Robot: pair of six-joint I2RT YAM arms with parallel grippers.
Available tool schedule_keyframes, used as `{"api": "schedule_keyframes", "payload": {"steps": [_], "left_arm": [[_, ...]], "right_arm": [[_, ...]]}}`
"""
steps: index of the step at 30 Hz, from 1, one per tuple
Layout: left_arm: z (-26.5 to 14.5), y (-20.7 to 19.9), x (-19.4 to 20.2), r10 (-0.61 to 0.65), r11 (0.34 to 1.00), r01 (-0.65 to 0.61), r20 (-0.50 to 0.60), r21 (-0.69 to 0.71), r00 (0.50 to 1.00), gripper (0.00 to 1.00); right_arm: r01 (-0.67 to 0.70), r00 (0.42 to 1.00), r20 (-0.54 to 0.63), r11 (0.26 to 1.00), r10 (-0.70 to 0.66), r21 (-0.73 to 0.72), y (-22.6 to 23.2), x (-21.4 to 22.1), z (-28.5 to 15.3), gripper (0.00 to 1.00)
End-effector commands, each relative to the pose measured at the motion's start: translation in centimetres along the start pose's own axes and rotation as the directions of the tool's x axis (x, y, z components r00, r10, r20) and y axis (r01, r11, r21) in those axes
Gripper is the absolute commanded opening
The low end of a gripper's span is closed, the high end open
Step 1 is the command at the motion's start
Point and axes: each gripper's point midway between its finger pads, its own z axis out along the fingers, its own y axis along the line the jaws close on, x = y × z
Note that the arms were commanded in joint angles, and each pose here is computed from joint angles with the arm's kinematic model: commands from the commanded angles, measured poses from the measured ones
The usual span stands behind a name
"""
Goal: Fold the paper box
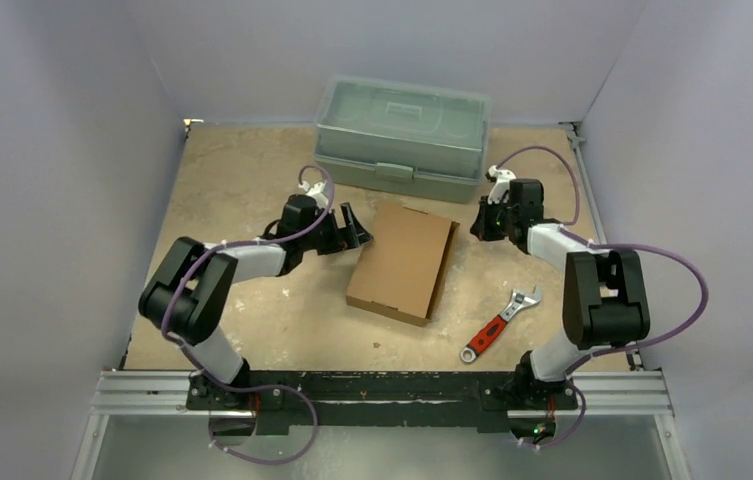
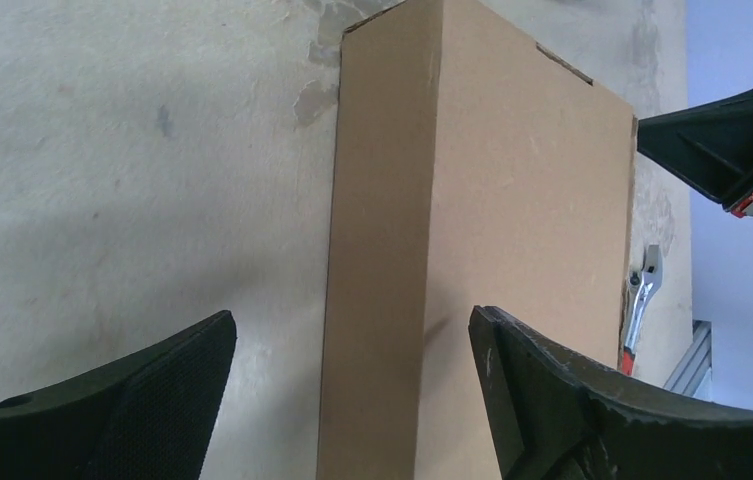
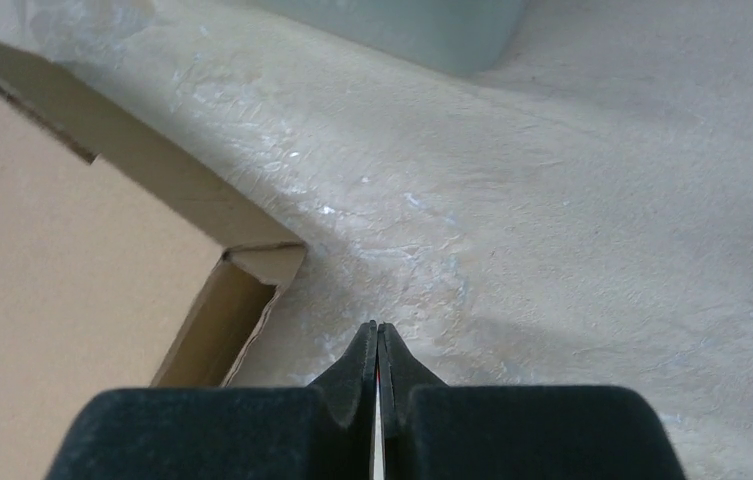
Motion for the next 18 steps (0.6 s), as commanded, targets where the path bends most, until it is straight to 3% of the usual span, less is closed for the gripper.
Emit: {"api": "schedule_keyframes", "payload": {"steps": [1,6,13,18], "left_arm": [[2.1,-2.7,-1.6,0.048,0.990,-0.048,0.010,0.130,0.999,0.85],[3.9,-3.8,1.6,0.070,0.981,-0.051,-0.093,0.188,0.993,0.71],[4.0,-5.5,8.6,0.106,0.968,-0.047,-0.233,0.248,0.967,0.57],[3.2,-5.0,8.3,0.068,0.980,-0.029,-0.190,0.199,0.979,0.57]], "right_arm": [[-0.097,0.993,0.071,0.995,0.095,0.027,0.2,-2.2,1.1,0.00],[-0.046,0.999,-0.006,0.999,0.045,-0.010,2.8,-1.8,3.3,0.00],[0.158,0.987,0.018,0.987,-0.157,-0.017,6.3,-2.6,3.3,0.00],[0.201,0.979,0.023,0.980,-0.201,0.004,5.9,-2.8,2.9,0.00]]}}
